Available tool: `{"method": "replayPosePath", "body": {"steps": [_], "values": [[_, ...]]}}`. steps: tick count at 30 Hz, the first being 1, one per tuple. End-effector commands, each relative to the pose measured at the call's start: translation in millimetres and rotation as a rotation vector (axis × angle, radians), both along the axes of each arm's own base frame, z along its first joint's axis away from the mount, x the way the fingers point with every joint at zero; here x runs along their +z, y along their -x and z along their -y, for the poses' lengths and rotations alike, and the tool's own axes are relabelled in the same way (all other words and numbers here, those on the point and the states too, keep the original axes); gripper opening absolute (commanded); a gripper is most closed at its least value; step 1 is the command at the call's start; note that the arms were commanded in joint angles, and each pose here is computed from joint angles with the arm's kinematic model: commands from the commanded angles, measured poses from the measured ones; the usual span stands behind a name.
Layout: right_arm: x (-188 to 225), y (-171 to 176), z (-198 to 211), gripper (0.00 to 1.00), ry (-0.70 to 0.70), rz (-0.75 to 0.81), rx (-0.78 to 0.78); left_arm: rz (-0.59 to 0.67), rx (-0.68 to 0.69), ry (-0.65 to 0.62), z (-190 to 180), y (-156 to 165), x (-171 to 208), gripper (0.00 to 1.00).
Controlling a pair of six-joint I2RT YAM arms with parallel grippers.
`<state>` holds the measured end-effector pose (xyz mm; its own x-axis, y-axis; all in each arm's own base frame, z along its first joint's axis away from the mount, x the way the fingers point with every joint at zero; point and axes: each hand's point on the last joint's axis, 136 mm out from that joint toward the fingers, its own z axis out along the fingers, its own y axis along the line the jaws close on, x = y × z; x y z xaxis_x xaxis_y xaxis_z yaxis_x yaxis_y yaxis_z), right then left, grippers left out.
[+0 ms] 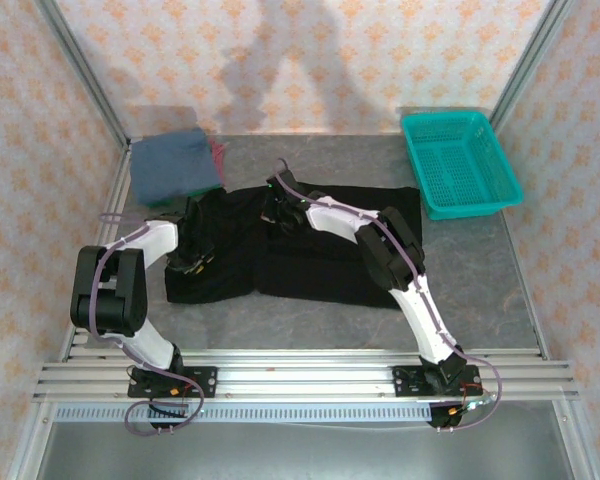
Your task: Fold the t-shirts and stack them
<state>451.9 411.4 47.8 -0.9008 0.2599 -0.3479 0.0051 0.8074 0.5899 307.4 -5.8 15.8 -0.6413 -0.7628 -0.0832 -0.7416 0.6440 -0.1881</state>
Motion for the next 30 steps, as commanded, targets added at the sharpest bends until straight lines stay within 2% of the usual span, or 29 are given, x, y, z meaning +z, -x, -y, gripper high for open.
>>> {"method": "replayPosePath", "body": {"steps": [1, 4, 7, 10, 13, 16, 19, 21, 25, 30], "values": [[11.9, -17.3, 16.7, 0.05, 0.011, 0.028, -0.092, -0.116, 0.018, -0.06, -17.0, 33.5, -18.2, 0.26], [13.4, -15.2, 16.8, 0.2, 0.004, 0.017, -0.085, -0.053, 0.027, -0.031, -12.5, 22.7, -8.2, 0.3], [35.7, -14.1, 18.8, 0.43, -0.056, 0.034, -0.078, 0.02, 0.032, 0.004, -6.7, 7.7, 17.4, 0.36], [76.6, -5.6, 34.1, 0.55, -0.071, 0.065, -0.045, 0.126, 0.027, 0.047, 0.9, -7.4, 61.6, 0.46], [112.5, 15.5, 70.6, 0.63, -0.009, 0.078, -0.027, 0.23, 0.0, 0.055, 5.4, -14.8, 107.9, 0.55], [111.8, 48.5, 140.9, 0.65, 0.148, -0.001, -0.104, 0.244, -0.015, 0.021, 0.9, -3.8, 122.6, 0.59], [81.4, 88.1, 213.8, 0.65, 0.258, -0.142, -0.214, 0.188, -0.032, -0.006, -2.6, 10.4, 105.1, 0.58], [52.1, 113.4, 252.4, 0.64, 0.265, -0.211, -0.295, 0.157, -0.043, -0.012, -2.9, 14.1, 85.2, 0.55], [6.2, 145.8, 307.3, 0.6, 0.264, -0.304, -0.444, 0.059, -0.049, -0.057, -11.1, 21.8, 49.6, 0.49], [-27.7, 166.5, 336.7, 0.56, 0.312, -0.363, -0.488, -0.005, -0.032, -0.057, -11.4, 31.9, 16.5, 0.46]]}}
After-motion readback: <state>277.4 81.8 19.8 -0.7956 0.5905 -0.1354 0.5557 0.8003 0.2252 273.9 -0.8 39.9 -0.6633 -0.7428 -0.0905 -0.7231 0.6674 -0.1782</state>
